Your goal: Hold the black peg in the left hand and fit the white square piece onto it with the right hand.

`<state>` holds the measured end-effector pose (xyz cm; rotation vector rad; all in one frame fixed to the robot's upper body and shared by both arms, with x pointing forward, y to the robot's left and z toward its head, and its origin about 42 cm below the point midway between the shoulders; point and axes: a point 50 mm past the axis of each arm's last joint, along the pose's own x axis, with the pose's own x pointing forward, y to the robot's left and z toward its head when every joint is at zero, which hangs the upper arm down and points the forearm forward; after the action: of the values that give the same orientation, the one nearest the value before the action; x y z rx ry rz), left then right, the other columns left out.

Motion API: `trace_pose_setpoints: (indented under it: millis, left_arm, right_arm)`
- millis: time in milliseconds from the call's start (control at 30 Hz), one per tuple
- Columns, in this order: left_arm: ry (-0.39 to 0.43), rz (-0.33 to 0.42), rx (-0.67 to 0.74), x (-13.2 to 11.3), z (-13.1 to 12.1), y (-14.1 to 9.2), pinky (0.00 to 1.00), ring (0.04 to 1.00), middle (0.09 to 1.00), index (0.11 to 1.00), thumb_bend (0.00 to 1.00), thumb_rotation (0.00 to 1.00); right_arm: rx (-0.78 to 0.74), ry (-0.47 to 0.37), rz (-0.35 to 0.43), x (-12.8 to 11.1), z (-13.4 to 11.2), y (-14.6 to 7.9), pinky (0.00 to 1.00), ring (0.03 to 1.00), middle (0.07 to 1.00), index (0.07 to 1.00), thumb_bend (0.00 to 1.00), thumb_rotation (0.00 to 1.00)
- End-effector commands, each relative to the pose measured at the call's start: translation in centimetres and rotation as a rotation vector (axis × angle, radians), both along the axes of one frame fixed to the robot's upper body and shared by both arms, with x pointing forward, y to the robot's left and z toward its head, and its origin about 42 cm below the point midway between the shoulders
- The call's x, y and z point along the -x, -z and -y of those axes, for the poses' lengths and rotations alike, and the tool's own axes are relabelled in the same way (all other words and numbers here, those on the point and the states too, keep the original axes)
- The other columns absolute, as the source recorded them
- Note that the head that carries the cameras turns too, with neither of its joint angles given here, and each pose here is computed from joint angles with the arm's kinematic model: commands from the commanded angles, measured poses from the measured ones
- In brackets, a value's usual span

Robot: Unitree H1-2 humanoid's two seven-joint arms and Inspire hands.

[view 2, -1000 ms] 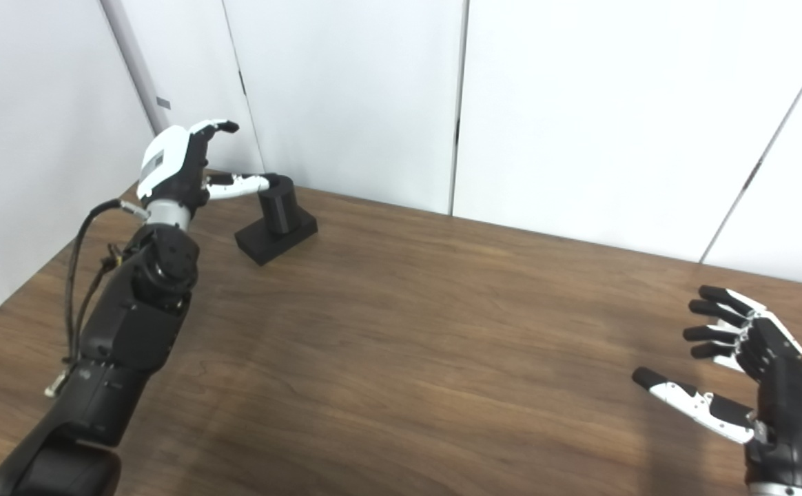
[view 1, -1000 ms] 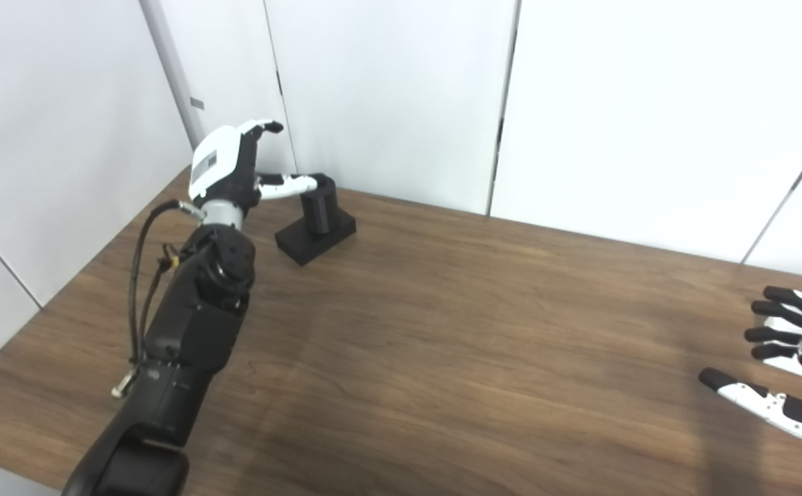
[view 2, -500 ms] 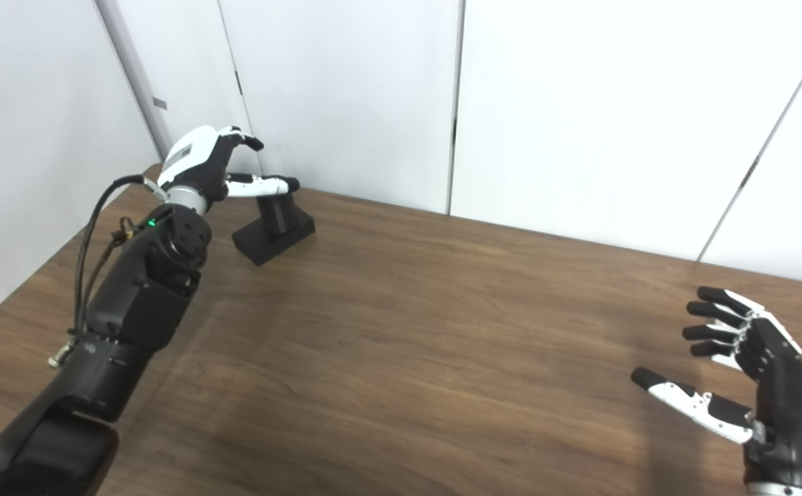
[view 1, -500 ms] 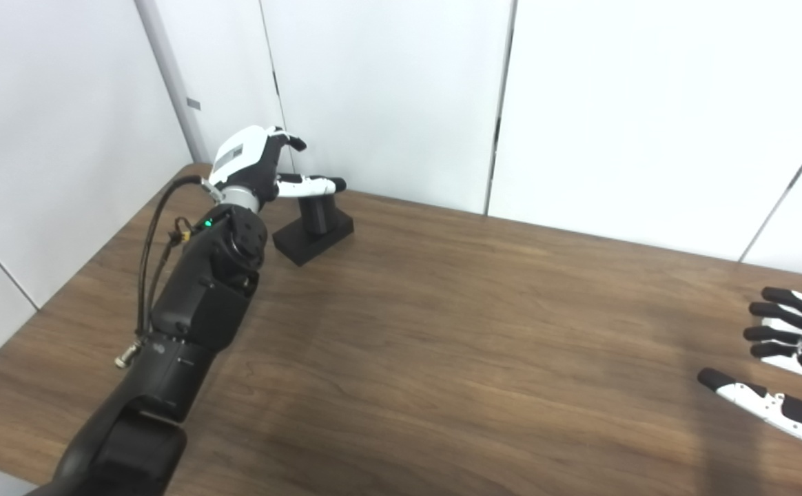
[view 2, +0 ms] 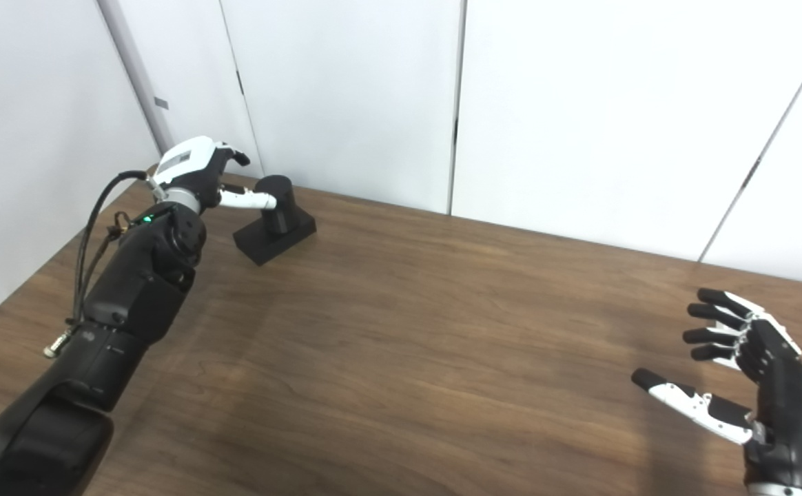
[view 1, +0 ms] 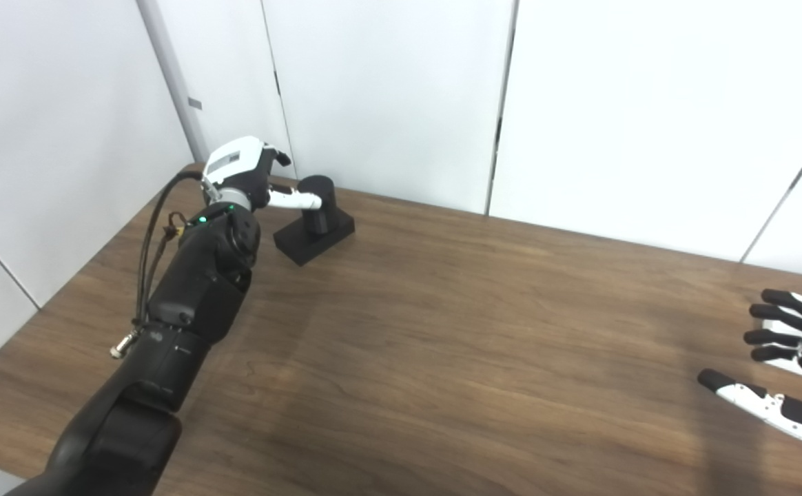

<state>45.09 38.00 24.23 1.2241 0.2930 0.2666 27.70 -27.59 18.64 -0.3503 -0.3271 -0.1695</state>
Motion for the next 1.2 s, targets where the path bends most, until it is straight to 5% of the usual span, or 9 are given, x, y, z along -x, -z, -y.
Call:
trace_pose_setpoints:
  millis: [0, 733, 1167]
  left_arm:
    - [-0.023, 0.099, -0.070, -1.1, -0.4, -3.7, 0.81, 0.971, 0.982, 0.838, 1.00, 0.53]
    - [-0.007, 0.002, 0.006, -0.9, 0.4, 0.3, 0.82, 0.981, 0.972, 0.836, 1.00, 0.55]
    - [-0.002, -0.006, 0.077, -0.6, 0.4, 1.0, 0.73, 0.928, 0.946, 0.804, 1.00, 0.51]
  right_arm:
    - [0.009, -0.013, 0.096, -0.2, -0.1, -2.1, 0.47, 0.562, 0.671, 0.699, 0.55, 0.00]
    - [0.006, -0.003, 0.087, 0.0, -0.2, -2.5, 0.50, 0.567, 0.668, 0.701, 0.55, 0.00]
    - [-0.006, -0.001, 0.088, 0.2, 0.1, -2.8, 0.50, 0.572, 0.679, 0.700, 0.55, 0.00]
